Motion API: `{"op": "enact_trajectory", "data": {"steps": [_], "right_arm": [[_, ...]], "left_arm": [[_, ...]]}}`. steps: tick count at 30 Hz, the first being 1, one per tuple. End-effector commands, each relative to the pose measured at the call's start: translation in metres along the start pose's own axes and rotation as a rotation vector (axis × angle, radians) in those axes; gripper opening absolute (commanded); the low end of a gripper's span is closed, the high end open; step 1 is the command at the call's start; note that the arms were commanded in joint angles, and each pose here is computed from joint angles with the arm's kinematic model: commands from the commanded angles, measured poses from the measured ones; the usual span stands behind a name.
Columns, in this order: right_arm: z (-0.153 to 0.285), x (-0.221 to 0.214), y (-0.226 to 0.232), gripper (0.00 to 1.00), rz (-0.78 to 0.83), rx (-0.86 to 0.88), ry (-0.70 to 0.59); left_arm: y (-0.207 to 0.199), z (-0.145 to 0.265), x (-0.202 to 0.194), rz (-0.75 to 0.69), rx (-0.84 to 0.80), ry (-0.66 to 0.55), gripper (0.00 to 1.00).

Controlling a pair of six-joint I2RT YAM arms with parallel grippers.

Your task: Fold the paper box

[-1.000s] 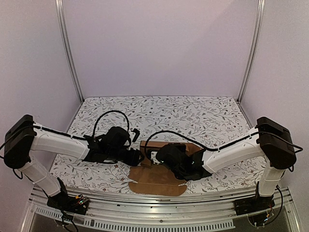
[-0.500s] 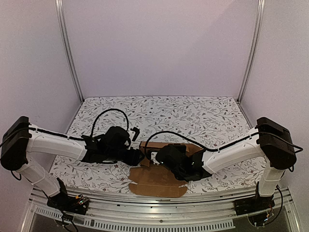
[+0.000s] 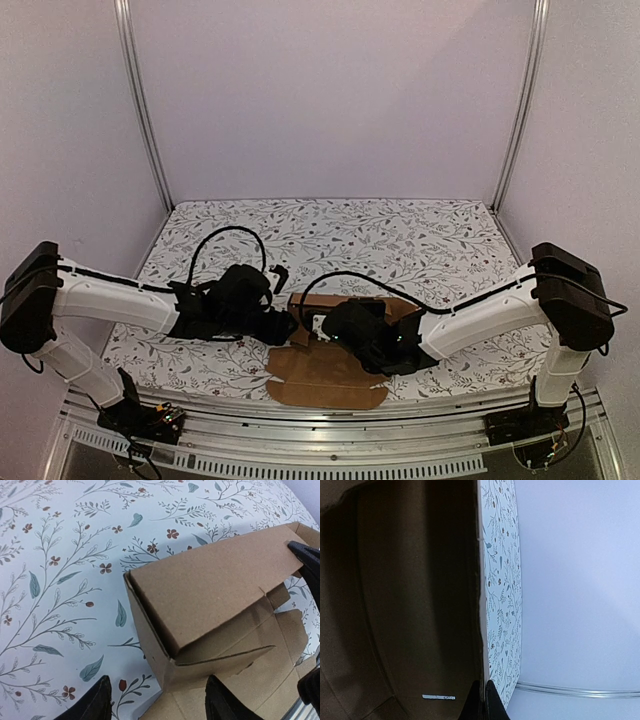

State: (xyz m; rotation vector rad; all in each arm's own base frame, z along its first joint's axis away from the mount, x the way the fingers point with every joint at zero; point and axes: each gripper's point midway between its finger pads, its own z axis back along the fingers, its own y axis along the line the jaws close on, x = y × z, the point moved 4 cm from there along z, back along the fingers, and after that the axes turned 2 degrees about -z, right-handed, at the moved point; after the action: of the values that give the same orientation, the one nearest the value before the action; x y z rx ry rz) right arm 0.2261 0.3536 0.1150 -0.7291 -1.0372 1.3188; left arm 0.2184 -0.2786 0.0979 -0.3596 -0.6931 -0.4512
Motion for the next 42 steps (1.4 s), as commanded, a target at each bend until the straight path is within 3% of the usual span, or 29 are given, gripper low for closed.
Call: {"op": "enact_trajectory", "data": {"steps": [1, 26, 42], "right_arm": [[0.003, 0.005, 0.009, 0.00, 0.001, 0.031, -0.015], [0.007, 0.007, 0.010, 0.00, -0.016, 0.033, -0.016], [0.009, 0.011, 0.020, 0.00, -0.008, 0.061, -0.005]], "left_arm": [[-0.005, 0.006, 0.000, -0.012, 0.009, -0.007, 0.63], [-0.009, -0.006, -0.005, -0.005, 0.015, -0.025, 0.65], [-0.004, -0.007, -0.004, 0.007, 0.106, -0.051, 0.65]]}}
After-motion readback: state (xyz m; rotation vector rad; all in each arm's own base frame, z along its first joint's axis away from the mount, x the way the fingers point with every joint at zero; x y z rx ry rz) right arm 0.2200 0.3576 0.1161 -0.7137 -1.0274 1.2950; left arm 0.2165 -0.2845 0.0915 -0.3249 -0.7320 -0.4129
